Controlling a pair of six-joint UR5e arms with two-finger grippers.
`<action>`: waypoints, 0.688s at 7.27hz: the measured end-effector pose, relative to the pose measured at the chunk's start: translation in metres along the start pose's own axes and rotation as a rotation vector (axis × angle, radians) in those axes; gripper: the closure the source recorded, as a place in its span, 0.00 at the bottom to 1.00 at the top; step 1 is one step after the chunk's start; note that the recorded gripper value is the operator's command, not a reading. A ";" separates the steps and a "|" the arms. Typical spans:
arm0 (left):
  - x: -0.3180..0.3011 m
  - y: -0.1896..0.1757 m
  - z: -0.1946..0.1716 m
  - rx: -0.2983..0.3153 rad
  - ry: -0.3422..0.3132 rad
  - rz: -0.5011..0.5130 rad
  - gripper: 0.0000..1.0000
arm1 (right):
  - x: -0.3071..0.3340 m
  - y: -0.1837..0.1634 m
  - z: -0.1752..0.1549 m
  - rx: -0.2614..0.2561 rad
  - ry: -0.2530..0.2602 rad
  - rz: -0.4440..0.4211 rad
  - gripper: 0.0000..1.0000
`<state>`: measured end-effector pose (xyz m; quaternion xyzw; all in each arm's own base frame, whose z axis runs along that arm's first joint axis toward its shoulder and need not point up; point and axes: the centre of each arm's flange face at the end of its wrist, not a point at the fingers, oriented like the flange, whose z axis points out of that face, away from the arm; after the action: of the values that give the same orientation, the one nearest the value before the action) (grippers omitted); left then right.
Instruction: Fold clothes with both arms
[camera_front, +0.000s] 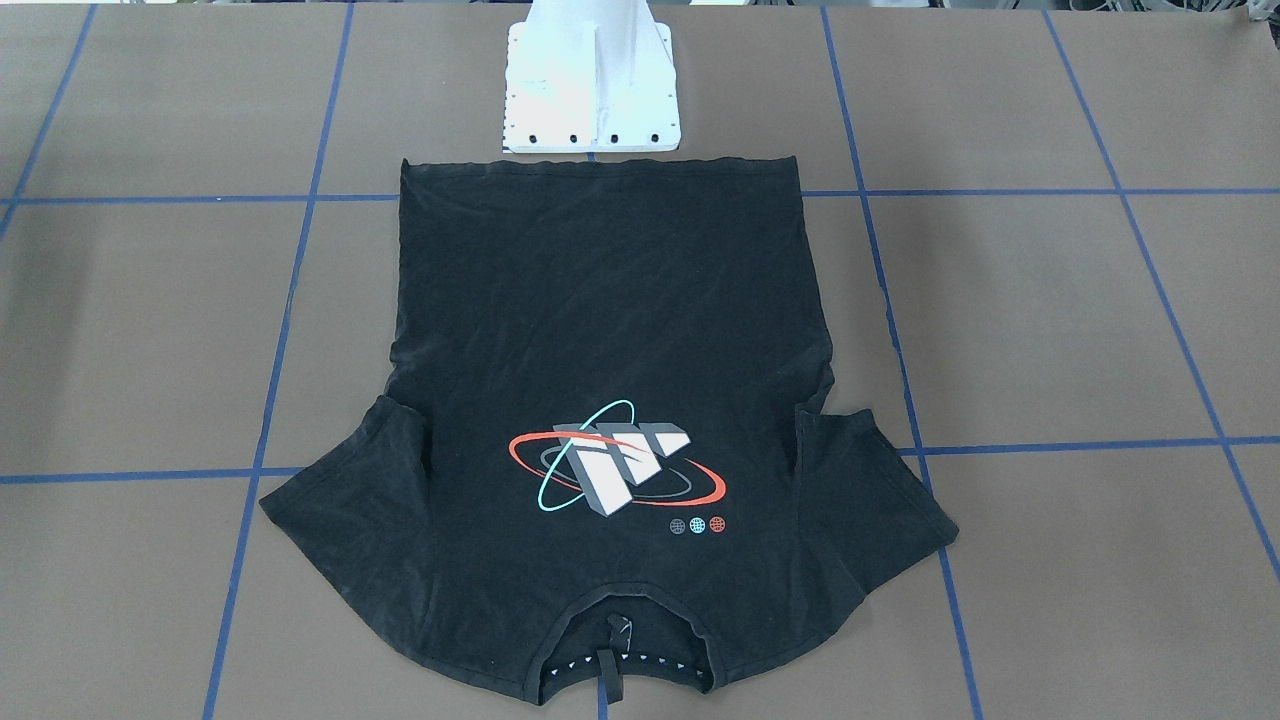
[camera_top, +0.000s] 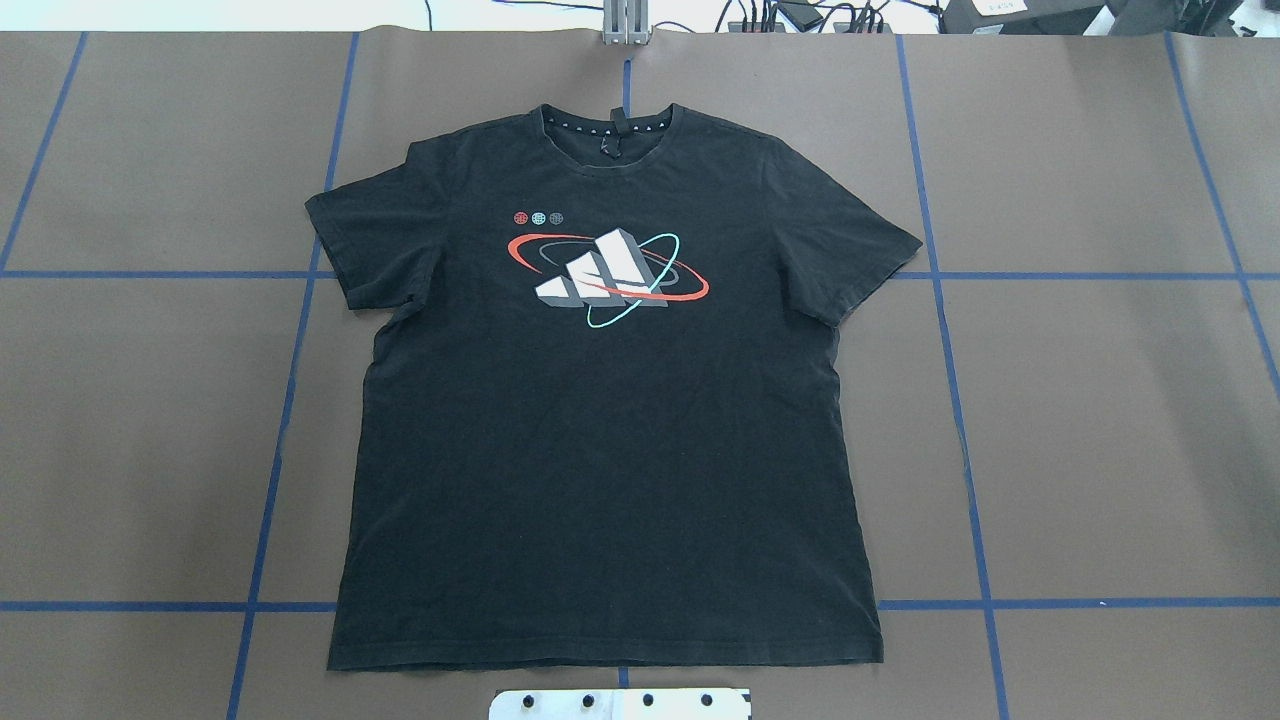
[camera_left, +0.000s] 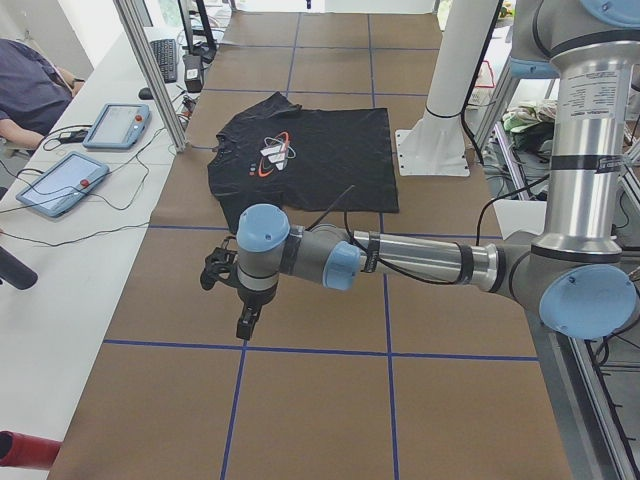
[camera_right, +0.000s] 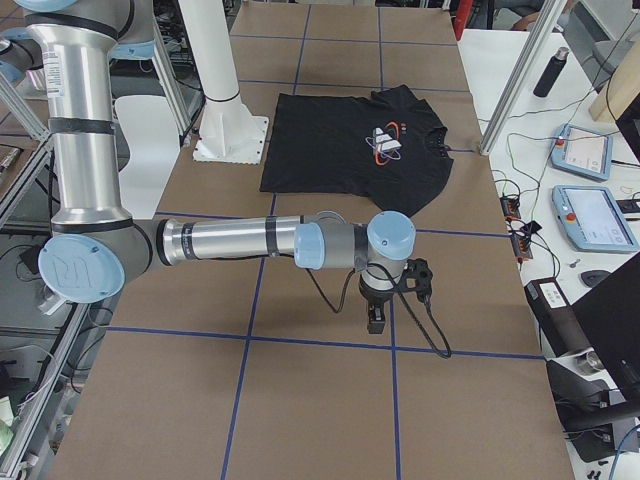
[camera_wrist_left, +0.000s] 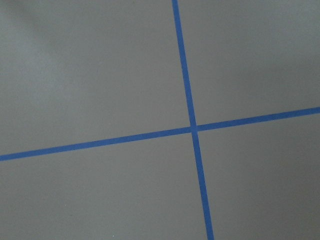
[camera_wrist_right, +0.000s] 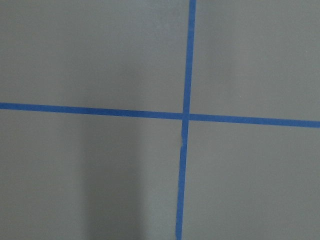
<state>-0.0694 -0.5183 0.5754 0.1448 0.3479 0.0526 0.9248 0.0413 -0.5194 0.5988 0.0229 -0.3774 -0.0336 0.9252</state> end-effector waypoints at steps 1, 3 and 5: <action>0.015 -0.026 -0.014 0.043 0.009 0.041 0.00 | -0.027 -0.019 0.001 0.000 0.000 -0.050 0.00; 0.048 -0.057 -0.024 0.114 0.039 0.070 0.00 | -0.103 -0.068 -0.001 0.013 -0.012 -0.081 0.00; 0.098 -0.091 -0.009 0.139 0.091 0.053 0.00 | -0.199 -0.118 0.003 0.017 -0.035 -0.104 0.00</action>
<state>-0.0022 -0.5831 0.4802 0.2150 0.3884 0.0592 0.8941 -0.1077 -0.6216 0.4541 0.0499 -0.3920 -0.0790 0.9152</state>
